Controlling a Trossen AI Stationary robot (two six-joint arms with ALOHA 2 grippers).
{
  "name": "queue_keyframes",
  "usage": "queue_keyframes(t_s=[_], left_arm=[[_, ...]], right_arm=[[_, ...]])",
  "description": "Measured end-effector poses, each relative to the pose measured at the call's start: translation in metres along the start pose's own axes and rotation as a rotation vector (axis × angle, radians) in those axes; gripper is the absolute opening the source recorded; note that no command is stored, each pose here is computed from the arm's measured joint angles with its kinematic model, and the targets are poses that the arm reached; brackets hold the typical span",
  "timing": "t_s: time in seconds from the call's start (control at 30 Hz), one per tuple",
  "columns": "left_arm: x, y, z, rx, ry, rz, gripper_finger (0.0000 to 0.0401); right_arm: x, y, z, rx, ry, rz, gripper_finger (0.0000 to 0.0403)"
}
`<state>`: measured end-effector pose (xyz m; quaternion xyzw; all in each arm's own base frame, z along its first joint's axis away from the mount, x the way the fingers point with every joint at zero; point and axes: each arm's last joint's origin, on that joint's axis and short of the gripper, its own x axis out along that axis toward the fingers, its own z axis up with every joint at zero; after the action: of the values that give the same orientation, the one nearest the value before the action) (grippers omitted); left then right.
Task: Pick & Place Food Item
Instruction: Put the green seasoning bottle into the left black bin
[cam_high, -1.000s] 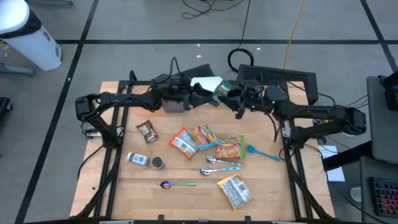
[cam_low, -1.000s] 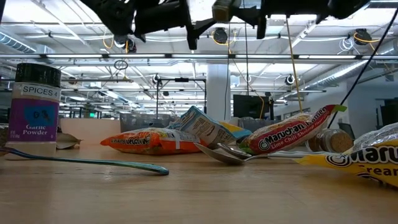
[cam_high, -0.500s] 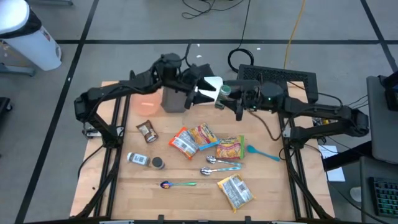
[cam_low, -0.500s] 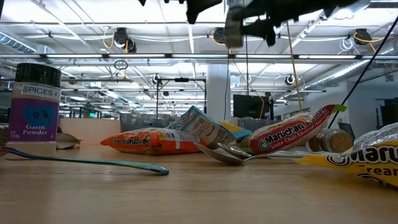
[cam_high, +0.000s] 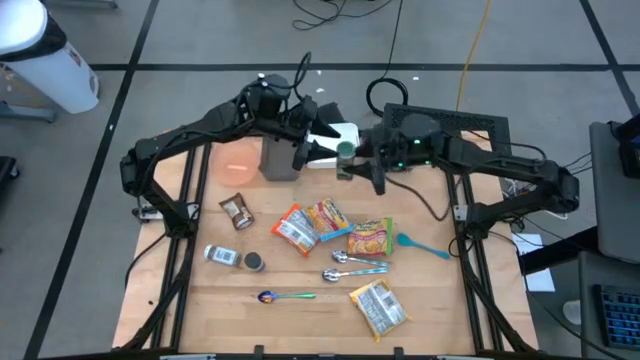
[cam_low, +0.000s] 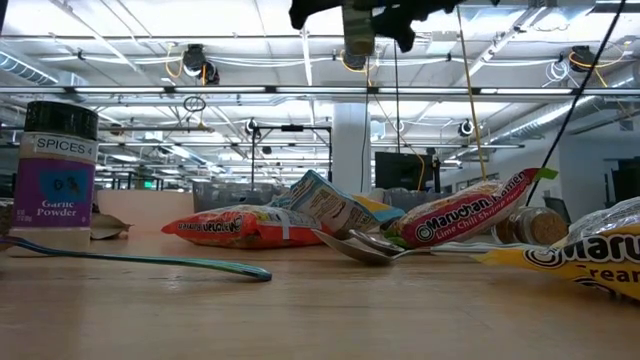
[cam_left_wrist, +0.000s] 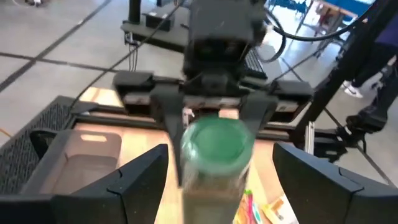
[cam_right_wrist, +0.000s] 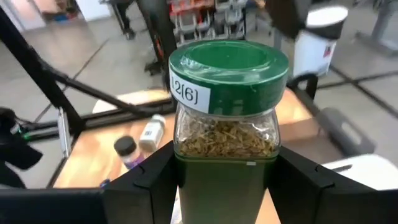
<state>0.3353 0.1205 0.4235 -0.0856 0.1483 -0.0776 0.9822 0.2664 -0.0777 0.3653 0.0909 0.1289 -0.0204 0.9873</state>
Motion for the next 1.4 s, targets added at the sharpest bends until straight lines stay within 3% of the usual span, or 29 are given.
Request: queue_keyframes(t_s=[0.43,0.8,1.4], left_arm=[[-0.003,-0.004,-0.004,0.019,0.106,0.051,0.0299],[0.016,-0.005,-0.014,-0.016,0.149,-0.002,0.0299],[0.02,-0.004,-0.012,-0.012,0.118,-0.004,0.0298]], right_arm=[[0.019,-0.004,-0.004,0.021,0.012,0.063,0.0191],[0.02,-0.005,-0.002,0.004,-0.009,0.064,0.0191],[0.02,-0.003,-0.002,0.003,-0.006,0.082,0.0191]])
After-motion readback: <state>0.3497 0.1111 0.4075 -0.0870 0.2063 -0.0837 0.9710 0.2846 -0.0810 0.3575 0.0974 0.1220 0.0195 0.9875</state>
